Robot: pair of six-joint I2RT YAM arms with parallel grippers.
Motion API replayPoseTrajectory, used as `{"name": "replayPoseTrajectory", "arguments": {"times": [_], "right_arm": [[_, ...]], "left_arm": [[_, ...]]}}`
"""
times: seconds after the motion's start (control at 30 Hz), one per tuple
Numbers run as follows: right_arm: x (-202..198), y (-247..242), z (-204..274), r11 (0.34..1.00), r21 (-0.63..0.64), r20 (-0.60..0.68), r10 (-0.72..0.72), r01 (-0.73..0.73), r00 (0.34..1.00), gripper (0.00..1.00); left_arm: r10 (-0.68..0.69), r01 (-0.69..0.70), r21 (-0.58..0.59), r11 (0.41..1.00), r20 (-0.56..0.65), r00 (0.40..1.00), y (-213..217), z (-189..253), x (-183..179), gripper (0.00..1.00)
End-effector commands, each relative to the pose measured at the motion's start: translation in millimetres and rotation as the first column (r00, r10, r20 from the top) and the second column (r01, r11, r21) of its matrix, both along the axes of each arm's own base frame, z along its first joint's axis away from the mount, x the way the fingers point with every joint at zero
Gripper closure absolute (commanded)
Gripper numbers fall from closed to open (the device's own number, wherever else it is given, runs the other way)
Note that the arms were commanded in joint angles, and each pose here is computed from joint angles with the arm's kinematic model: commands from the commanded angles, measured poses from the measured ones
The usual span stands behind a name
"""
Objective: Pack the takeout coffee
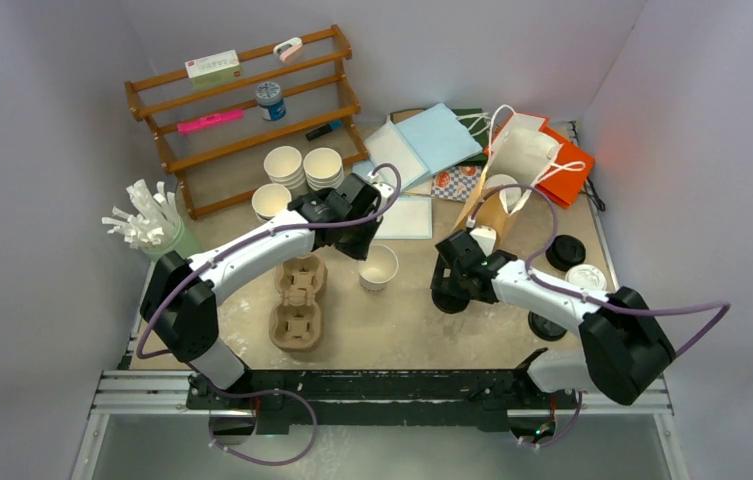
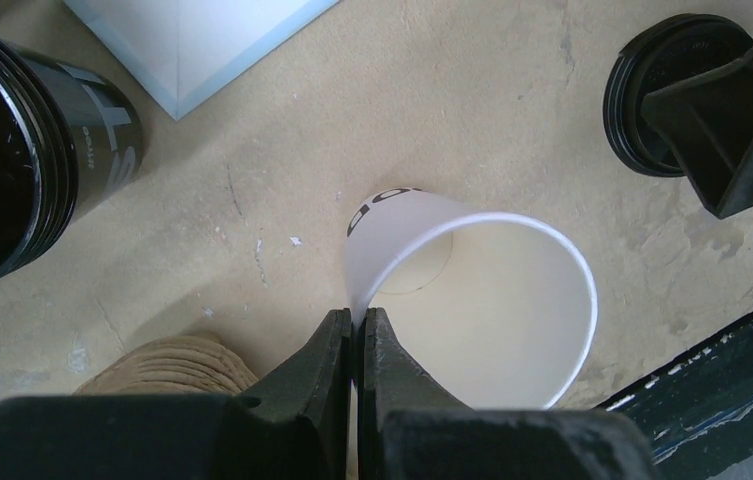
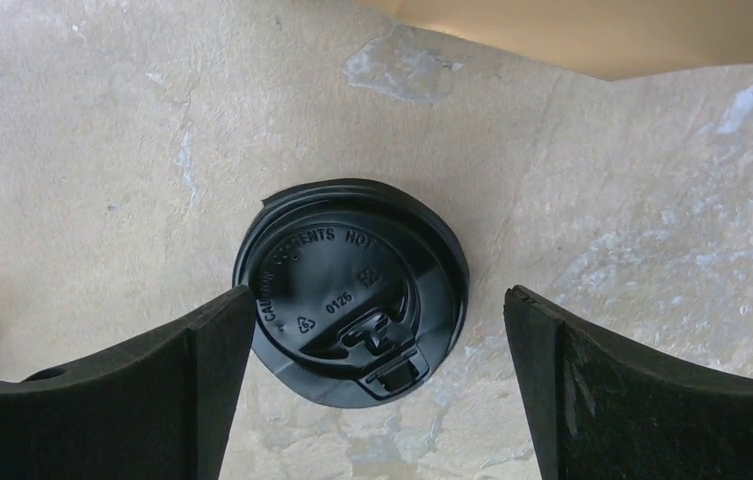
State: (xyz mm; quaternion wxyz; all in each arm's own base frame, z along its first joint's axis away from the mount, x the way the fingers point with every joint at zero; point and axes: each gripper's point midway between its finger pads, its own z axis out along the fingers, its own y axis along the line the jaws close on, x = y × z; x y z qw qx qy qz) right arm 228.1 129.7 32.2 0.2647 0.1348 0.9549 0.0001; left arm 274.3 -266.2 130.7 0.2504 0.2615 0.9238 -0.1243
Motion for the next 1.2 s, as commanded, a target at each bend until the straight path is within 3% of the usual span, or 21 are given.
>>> {"name": "replayPoseTrajectory", "arguments": {"times": [0.0,0.3,0.6,0.8,1.17], "right_arm": [[1,9,-3,0.998,-0.004,-0.048,0.066,-0.066,0.997,0.05],[-5,10,-7,0.997,0.019,-0.06,0.081,-0.08,0.995,0.03],[-23,-8,-18,0.998,-0.049,-0.135,0.03,-0.037,0.99,0.03],[-25,-10,-17,0.999,-0.045,-0.128,0.019,-0.025,0.992,0.14],[-22,-11,-21,0.996,-0.074,-0.142,0.033,-0.044,0.989,0.09]], "left_arm": [[0.007,-0.006,-0.037,0.999,0.032,0.999,-1,14,3,1.0],[0.0,0.001,-0.053,0.999,0.022,1.0,-3,15,0,1.0],[-0.01,0.01,-0.071,0.997,0.006,1.0,-7,14,-2,1.0],[-0.013,0.013,-0.082,0.997,0.002,1.0,-10,13,-3,1.0],[-0.018,0.017,-0.09,0.996,-0.008,1.0,-12,12,-4,1.0]]}}
